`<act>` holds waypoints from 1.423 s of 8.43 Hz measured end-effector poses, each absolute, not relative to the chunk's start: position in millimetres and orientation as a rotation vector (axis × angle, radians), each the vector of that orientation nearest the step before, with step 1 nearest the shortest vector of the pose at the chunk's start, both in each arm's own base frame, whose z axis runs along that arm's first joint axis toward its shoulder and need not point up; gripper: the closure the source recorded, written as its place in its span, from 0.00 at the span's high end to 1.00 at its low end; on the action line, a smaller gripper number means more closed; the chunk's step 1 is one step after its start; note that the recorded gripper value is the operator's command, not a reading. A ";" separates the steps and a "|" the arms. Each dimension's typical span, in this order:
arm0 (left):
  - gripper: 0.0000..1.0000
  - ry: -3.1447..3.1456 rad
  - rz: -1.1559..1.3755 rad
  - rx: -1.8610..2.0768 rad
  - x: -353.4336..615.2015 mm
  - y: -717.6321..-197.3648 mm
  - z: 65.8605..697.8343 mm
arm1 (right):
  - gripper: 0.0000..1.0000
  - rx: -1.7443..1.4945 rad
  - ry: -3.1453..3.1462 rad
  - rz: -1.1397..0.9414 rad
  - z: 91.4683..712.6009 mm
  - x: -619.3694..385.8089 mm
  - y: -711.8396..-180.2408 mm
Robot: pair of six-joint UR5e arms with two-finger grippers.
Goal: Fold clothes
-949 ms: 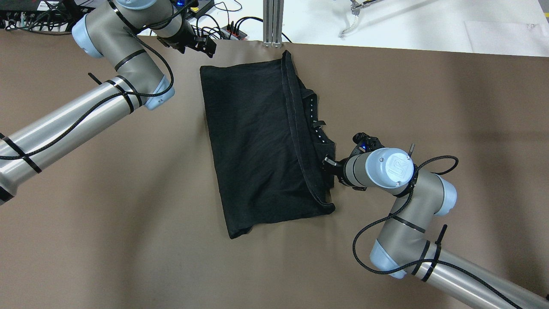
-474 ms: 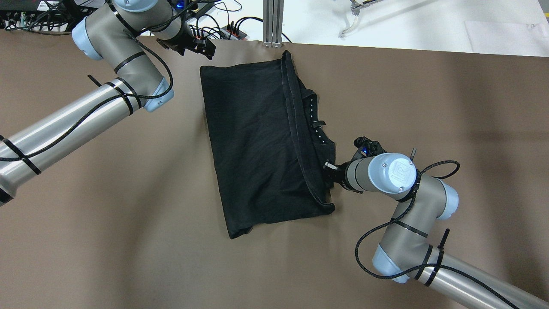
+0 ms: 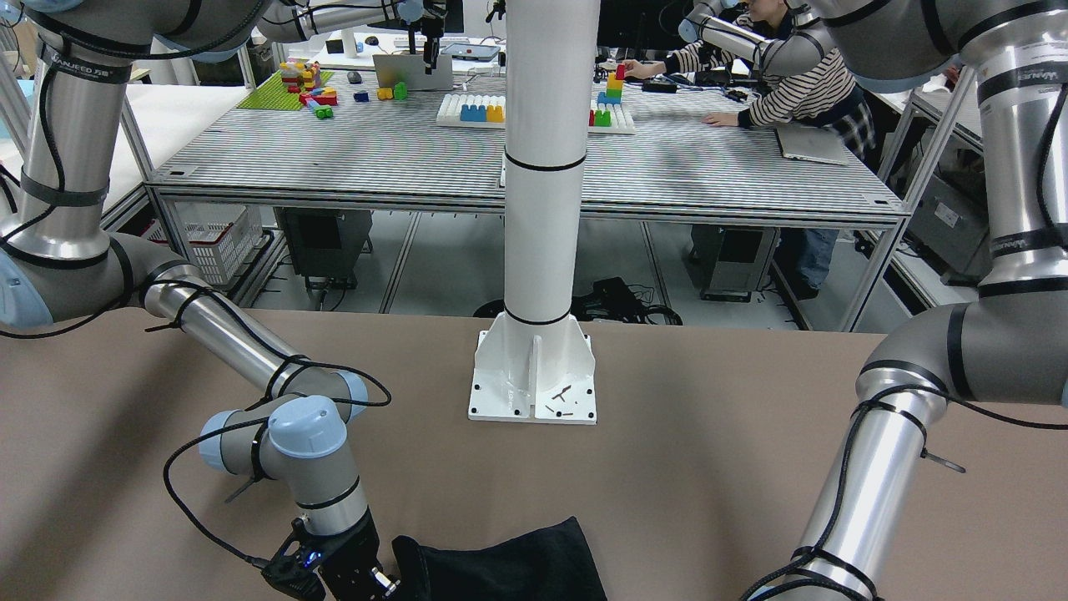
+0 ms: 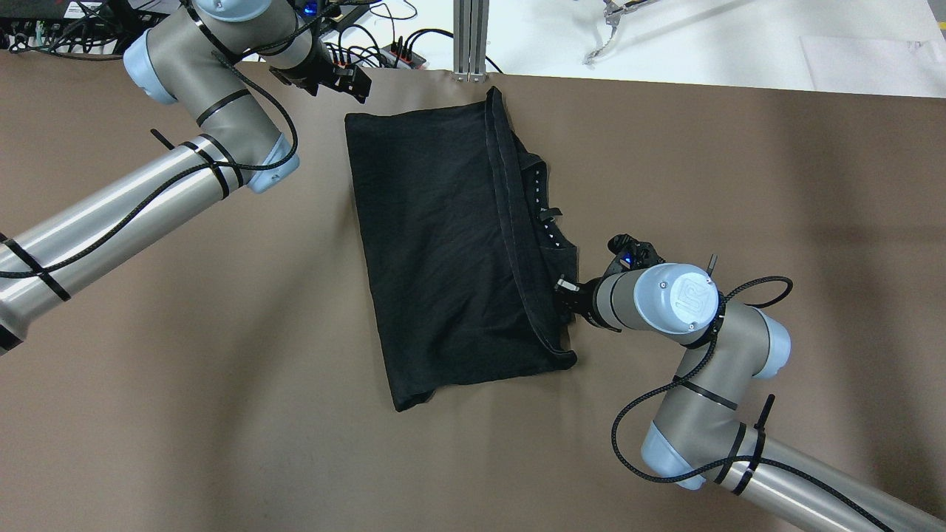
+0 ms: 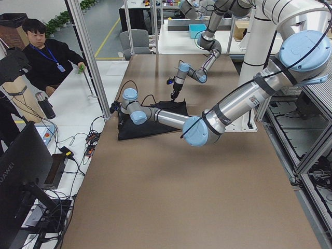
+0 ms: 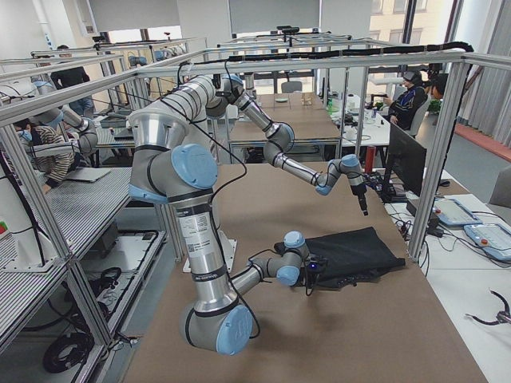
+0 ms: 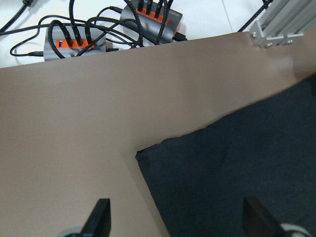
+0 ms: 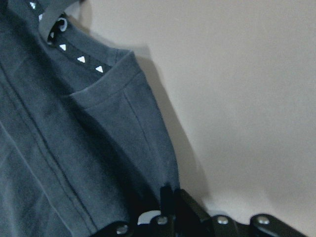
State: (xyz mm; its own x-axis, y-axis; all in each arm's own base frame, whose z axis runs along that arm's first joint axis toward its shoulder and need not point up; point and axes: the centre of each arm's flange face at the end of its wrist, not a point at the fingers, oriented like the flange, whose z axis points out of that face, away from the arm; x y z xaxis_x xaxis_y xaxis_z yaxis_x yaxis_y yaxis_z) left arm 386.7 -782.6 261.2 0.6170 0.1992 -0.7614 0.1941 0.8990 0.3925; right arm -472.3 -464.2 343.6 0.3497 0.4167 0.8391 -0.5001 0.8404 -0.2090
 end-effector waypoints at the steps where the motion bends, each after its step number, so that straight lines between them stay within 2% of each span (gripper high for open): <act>1: 0.94 0.916 0.002 0.470 386.4 -782.6 261.0 | 0.00 0.084 -1.070 0.577 338.3 -465.5 -446.3; 3: 0.94 0.920 0.003 0.471 385.6 -778.2 264.4 | 0.00 0.084 -1.087 0.553 327.3 -454.0 -417.8; 5: 0.94 0.922 0.006 0.472 384.7 -771.0 271.6 | 0.70 0.090 -1.080 0.538 329.7 -452.9 -404.2; 6: 0.94 0.923 0.006 0.473 384.3 -769.7 273.3 | 0.94 0.094 -1.078 0.531 330.5 -452.8 -401.7; 9: 0.94 0.928 0.009 0.474 384.4 -764.2 276.4 | 0.94 0.140 -1.055 0.450 321.3 -449.0 -401.1; 12: 0.94 0.937 0.005 0.474 384.9 -756.8 279.2 | 0.94 0.193 -0.929 0.325 276.7 -470.3 -414.2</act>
State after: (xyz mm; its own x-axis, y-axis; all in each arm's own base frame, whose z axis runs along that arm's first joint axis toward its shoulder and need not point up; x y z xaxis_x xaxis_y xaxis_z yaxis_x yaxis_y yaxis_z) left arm 384.9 -756.8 279.2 0.5998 0.2060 -0.7732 0.1986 0.8977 0.3932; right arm -470.3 -414.2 276.7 0.5547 0.1905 0.8099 -0.3551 0.9345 0.0234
